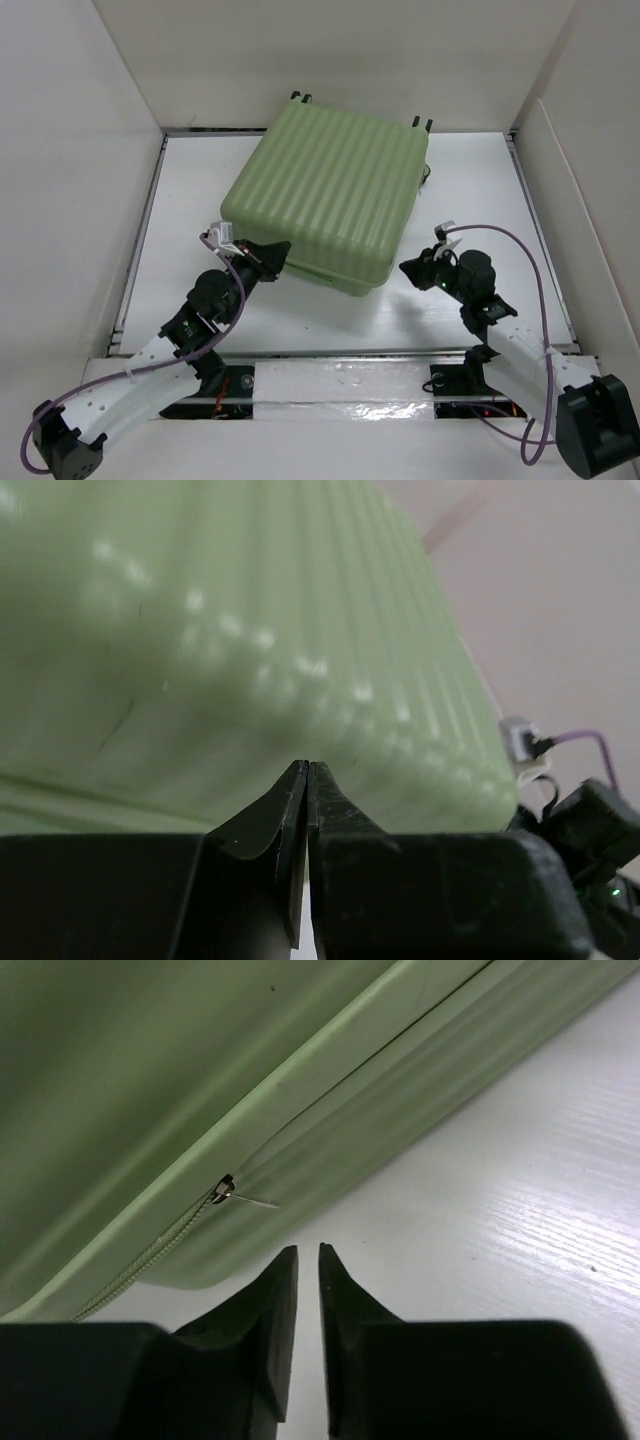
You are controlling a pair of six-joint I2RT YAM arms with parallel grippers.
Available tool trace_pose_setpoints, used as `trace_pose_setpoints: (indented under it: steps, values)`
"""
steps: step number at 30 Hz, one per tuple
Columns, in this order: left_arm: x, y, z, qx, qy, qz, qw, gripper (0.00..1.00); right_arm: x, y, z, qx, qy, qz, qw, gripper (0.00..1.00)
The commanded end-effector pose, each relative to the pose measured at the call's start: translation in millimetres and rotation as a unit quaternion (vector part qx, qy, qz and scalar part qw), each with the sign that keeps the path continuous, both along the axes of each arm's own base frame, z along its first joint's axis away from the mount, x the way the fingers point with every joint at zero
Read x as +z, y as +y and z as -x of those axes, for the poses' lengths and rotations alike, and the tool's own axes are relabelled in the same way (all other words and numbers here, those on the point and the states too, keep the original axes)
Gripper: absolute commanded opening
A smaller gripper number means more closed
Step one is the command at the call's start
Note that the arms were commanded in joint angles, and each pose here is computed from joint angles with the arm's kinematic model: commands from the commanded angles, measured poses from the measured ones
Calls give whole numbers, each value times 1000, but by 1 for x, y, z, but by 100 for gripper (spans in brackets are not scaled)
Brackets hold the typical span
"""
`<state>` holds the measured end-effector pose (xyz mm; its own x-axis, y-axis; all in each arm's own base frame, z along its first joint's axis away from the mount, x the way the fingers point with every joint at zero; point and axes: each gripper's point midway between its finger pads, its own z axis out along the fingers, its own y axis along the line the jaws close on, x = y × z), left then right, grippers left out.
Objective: Pack the luggage
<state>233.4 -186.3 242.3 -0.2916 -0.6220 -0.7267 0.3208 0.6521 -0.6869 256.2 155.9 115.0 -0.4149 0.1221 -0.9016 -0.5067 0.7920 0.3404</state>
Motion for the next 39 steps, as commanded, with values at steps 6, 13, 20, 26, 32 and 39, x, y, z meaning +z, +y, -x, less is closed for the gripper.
trace_pose_setpoints:
  steps: [6,13,20,26,32,39]
  values:
    - [-88,-12,21,-49,97,-66,992,0,12,23,3,52,-47,15,997,34]
    - [-110,-42,28,-123,107,-85,983,0,17,33,1,57,-74,27,995,41]
    - [-103,-74,36,-182,83,-85,976,0,32,30,-21,18,-130,46,990,47]
    - [-94,-83,23,-155,69,-81,982,6,41,50,-17,54,-172,25,983,43]
    - [-77,-71,8,-105,47,-83,990,8,53,67,-4,75,-203,-1,976,20]
    - [-61,-57,-8,-50,28,-94,994,10,33,68,21,61,-151,-10,987,0]
